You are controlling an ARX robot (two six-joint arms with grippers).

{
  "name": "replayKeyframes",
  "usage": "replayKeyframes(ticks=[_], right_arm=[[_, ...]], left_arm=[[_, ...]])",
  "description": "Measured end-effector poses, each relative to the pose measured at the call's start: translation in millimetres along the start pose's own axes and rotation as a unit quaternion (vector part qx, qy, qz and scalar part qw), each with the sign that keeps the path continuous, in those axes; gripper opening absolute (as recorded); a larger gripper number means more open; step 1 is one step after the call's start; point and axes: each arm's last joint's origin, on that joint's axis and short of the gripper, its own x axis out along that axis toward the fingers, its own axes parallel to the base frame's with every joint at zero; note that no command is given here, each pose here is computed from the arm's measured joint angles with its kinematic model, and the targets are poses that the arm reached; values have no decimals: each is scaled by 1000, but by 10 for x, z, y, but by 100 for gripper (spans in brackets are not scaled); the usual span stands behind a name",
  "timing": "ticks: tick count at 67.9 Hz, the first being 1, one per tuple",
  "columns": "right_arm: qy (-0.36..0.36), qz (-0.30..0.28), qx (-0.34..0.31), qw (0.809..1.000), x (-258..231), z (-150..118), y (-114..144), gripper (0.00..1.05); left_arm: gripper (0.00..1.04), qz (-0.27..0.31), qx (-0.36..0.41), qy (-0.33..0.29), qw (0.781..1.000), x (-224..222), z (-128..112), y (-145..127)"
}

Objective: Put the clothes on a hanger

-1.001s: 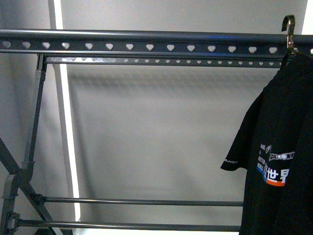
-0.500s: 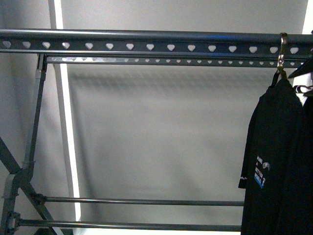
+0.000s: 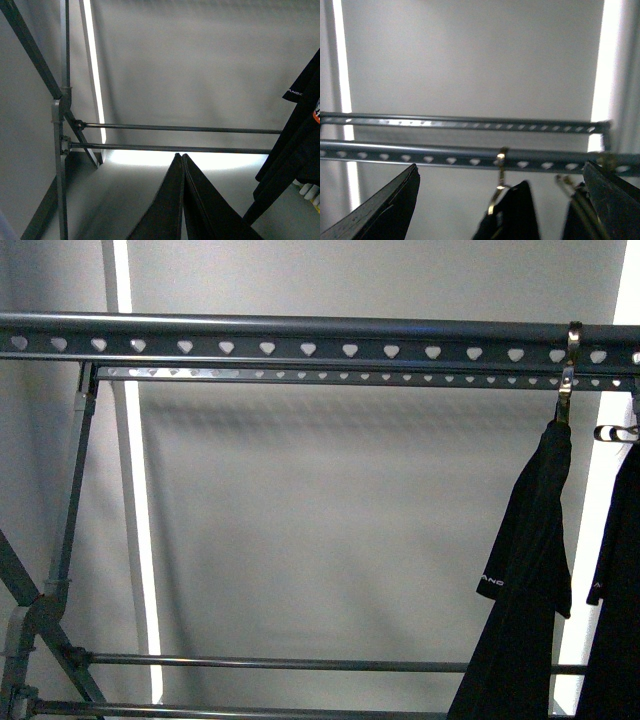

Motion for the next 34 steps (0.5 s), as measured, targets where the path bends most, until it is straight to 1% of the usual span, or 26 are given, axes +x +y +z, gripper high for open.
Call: replayKeyframes(ticks=[5, 10, 17, 19, 21, 24, 27, 29, 30, 31, 34], right_arm=[[-10, -21, -11, 1000, -344, -98, 52, 97], [6, -41, -10, 999, -862, -384, 159, 97], [13, -56, -6, 998, -1272, -644, 255, 97], [26, -46, -7, 999, -1347, -678, 282, 94], [70, -25, 4, 997, -1407, -679, 321, 88], [117, -16, 18, 993, -1456, -708, 353, 81], [175, -8, 32, 984, -1522, -828, 391, 72], [195, -7, 37, 980, -1548, -890, 403, 68], [212, -9, 40, 976, -1573, -961, 414, 64], [215, -9, 40, 976, -1578, -976, 416, 63], [229, -11, 42, 972, -1614, -1084, 438, 53]], left_arm=[[4, 0, 0, 0, 1000, 0, 0, 0], [4, 0, 0, 0, 1000, 0, 0, 0], [4, 0, 0, 0, 1000, 0, -1, 0], [4, 0, 0, 0, 1000, 0, 0, 0], [4, 0, 0, 0, 1000, 0, 0, 0], [4, 0, 0, 0, 1000, 0, 0, 0], [4, 0, 0, 0, 1000, 0, 0, 0], [4, 0, 0, 0, 1000, 0, 0, 0], [4, 0, 0, 0, 1000, 0, 0, 0], [4, 0, 0, 0, 1000, 0, 0, 0], [4, 0, 0, 0, 1000, 0, 0, 0]])
